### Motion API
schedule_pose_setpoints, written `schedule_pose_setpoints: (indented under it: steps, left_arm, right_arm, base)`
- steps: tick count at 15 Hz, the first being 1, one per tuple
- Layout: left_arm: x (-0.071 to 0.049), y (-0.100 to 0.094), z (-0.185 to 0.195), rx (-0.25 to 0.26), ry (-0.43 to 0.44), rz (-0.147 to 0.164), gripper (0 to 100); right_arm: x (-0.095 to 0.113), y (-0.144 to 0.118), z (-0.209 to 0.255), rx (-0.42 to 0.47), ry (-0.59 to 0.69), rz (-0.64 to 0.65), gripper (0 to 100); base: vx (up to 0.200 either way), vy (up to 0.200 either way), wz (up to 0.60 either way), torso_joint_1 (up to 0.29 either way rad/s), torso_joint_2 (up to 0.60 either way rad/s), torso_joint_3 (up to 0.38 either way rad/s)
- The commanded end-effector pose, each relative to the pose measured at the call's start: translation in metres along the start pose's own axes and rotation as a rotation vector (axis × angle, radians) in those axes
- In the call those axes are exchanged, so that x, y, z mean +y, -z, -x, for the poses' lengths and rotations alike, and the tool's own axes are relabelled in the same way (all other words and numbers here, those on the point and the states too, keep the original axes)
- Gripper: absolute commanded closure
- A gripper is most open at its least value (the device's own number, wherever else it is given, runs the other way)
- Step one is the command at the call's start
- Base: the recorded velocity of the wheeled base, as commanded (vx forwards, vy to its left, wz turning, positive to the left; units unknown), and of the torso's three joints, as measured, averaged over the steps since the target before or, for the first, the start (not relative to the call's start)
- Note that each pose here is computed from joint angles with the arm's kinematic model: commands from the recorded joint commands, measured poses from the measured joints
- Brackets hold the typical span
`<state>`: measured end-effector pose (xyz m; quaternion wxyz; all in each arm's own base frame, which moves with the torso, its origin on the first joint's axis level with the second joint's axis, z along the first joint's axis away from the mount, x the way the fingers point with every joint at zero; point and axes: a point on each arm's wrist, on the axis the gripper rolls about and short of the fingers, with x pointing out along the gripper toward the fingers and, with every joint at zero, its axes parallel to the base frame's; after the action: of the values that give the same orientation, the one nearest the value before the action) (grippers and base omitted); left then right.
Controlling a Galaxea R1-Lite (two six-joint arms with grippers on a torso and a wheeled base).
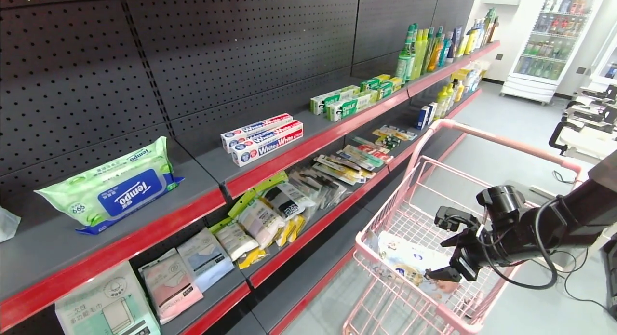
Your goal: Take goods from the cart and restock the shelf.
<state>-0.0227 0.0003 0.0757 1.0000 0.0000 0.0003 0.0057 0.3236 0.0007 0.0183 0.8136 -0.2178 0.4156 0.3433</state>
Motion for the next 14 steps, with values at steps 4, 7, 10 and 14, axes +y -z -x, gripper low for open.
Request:
schedule_pose_setpoints:
  steps: [4, 7, 10, 14]
  left_arm:
    - [0.000, 0.000, 0.000, -0.001, -0.001, 0.000, 0]
    - [0.000, 0.000, 0.000, 0.001, -0.001, 0.000, 0]
    - [0.000, 0.000, 0.000, 0.001, -0.001, 0.000, 0]
    - [0.000, 0.000, 0.000, 0.001, -0.001, 0.000, 0]
  right_arm:
    - [-0.017, 0.001, 0.001, -0.014, 0.039, 0.014, 0]
    - [-0.022, 0.005, 0.000, -0.009, 0.045, 0.016, 0]
    - [-0.027, 0.006, -0.004, -0.009, 0.051, 0.014, 0]
    - [-0.045, 0.004, -0.004, -0.029, 0.090, 0.009, 0]
  base:
    - [0.000, 0.000, 0.00, -0.173, 0.39, 0.206]
    - [0.000, 0.000, 0.00, -0.199, 0.47, 0.256]
    - [0.000, 0.000, 0.00, -0.220, 0.52, 0.295]
    - [0.000, 0.000, 0.00, -0.052, 0.13, 0.074]
